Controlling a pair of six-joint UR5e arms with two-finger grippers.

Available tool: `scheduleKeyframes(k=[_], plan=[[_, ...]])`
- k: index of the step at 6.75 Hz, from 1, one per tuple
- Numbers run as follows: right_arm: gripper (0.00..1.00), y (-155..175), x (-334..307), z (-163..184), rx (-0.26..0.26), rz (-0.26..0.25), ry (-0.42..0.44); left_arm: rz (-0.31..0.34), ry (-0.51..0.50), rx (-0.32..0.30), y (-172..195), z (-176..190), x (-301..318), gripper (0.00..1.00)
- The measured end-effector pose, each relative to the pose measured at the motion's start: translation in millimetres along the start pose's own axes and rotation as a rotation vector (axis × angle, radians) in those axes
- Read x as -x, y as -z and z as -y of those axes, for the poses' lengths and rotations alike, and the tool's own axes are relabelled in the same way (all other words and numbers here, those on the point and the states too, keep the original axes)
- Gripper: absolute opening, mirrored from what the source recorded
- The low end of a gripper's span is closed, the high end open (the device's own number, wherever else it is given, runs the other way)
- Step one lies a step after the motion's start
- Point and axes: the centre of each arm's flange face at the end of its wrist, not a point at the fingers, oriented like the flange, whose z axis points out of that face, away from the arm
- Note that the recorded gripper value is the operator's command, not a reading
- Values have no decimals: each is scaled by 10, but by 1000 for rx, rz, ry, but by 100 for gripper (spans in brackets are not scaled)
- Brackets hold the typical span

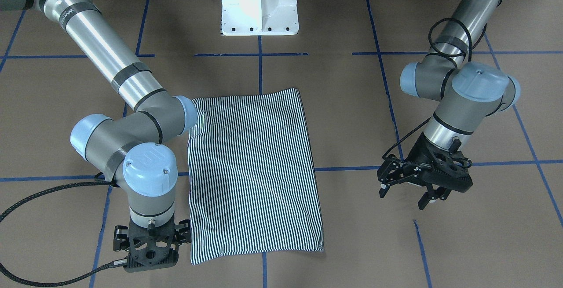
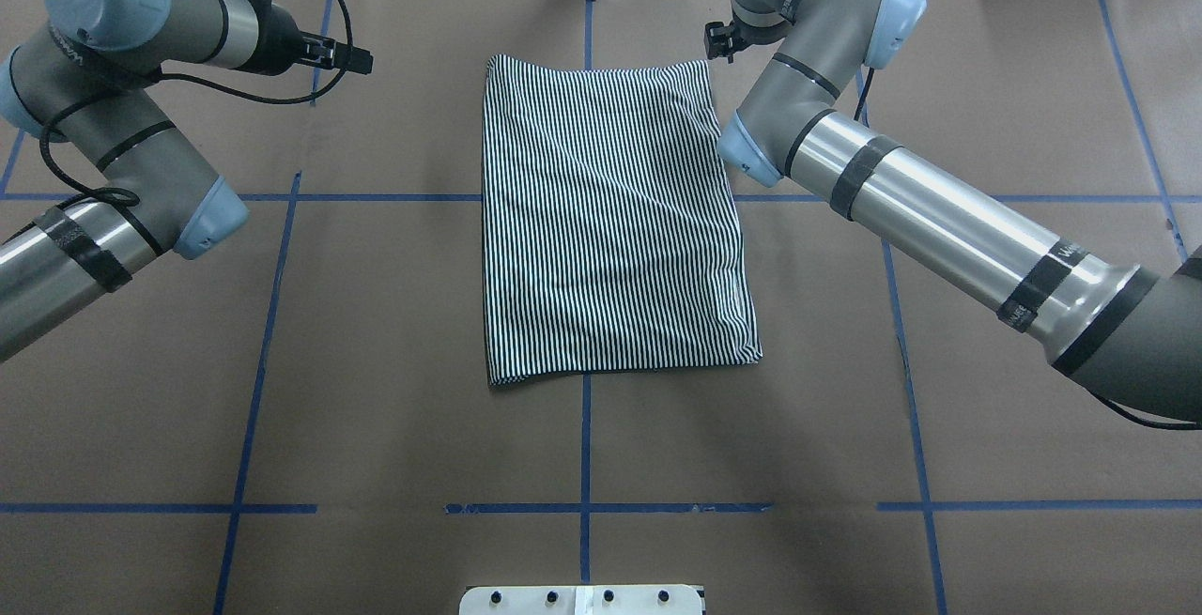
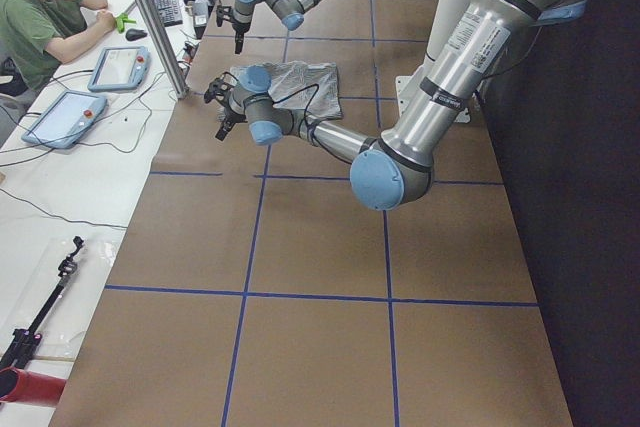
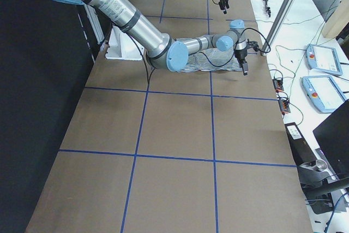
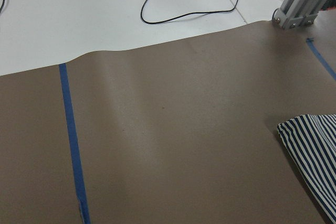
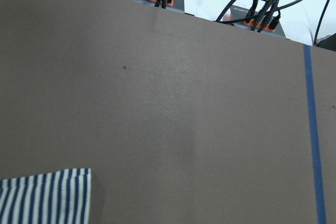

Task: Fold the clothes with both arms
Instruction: 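Raise the right gripper away while the left gripper moves toward the shirt, then move both grippers to the shirt corners nearest the robot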

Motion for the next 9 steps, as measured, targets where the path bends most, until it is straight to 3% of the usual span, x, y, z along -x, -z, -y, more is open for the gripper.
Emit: scheduleKeyframes(k=[2,4,7,8,9], plan=[[100,293,-90,-400,-44,92,-18,-65,104,24,214,-261,-552,100],[100,645,-31,-1092,-66,204,-84,-141,198,68,544,-816,-1157,100],[100,1373,114,-2392,-23,379,-306,-159,364,99,506,-1655,-1939,100],[100,1579,147,-2769,-17,414,-386,-134,423,125,450,-1952,-2183,88],[100,1664,155,-3035,-14,449,-431,-108,477,150,425,-2208,-2389,67]])
